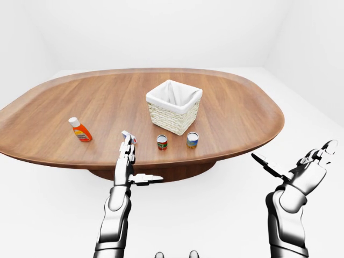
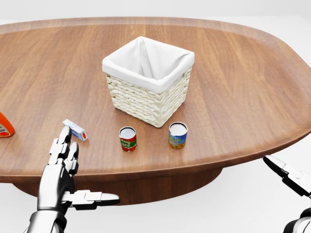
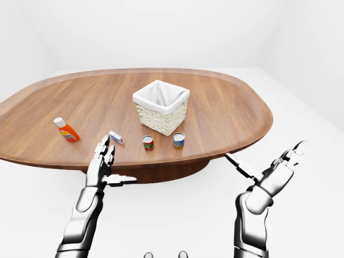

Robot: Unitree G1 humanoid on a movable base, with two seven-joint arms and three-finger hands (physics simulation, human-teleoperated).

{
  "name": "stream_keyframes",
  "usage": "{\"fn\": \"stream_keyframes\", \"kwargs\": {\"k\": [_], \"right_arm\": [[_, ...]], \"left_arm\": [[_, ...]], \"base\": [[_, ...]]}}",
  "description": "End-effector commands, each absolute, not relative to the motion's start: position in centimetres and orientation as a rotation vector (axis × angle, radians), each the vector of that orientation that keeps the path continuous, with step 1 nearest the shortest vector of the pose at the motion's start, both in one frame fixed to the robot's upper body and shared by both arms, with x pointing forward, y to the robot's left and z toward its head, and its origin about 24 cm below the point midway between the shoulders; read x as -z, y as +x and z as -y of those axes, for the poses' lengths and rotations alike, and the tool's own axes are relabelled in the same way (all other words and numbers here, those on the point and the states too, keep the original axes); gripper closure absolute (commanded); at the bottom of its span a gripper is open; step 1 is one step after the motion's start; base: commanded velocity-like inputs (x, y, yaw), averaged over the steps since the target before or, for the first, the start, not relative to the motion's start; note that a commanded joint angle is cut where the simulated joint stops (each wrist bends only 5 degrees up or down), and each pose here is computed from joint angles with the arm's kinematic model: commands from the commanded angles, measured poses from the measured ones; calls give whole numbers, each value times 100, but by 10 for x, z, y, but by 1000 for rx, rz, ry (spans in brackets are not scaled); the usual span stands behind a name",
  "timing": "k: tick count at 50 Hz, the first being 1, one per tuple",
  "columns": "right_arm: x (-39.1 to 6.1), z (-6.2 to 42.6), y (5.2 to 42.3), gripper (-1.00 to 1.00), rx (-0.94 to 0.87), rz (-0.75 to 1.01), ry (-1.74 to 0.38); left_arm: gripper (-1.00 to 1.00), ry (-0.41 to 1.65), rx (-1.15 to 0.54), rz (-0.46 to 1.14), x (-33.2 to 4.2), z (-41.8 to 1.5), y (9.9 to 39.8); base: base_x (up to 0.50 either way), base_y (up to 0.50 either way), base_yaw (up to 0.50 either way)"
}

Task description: Pick up the alphabet soup and the cream cheese box, and put them in the basket.

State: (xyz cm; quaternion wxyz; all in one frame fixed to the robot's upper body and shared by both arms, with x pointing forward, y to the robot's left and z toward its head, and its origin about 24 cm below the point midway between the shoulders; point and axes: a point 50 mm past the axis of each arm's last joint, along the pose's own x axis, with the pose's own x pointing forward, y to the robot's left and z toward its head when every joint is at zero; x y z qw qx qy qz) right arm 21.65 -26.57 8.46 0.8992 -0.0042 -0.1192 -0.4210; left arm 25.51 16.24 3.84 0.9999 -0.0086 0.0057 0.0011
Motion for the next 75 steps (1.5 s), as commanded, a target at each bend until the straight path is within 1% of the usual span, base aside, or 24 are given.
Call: {"fn": "stream_keyframes", "kwargs": {"k": [1,4,10,27,35,46,75], "right_arm": [[-86,269,214,-100,888,254,-31],[-89,268,217,-100,880,263,-87],[-88,267,218,-100,876,259,-101],[-91,268,217,-100,879,271,-87],[-90,268,217,-100,880,269,-84],[-89,268,217,-100,878,265,-89],[-89,267,217,-100,877,265,-88]], "left_arm": [[-100,-23,-4,-15,-38,-162,255],[-100,-24,-4,-15,-38,-162,255],[-100,-24,-5,-13,-39,-162,254],[-100,-33,-57,17,-45,-169,255],[-100,-39,-125,49,-50,-178,256],[-100,-36,-116,43,-46,-177,258],[-100,-41,-118,35,-48,-177,257]], "base": [[0,0,0],[0,0,0],[0,0,0],[0,0,0],[0,0,0],[0,0,0],[20,0,0]]}}
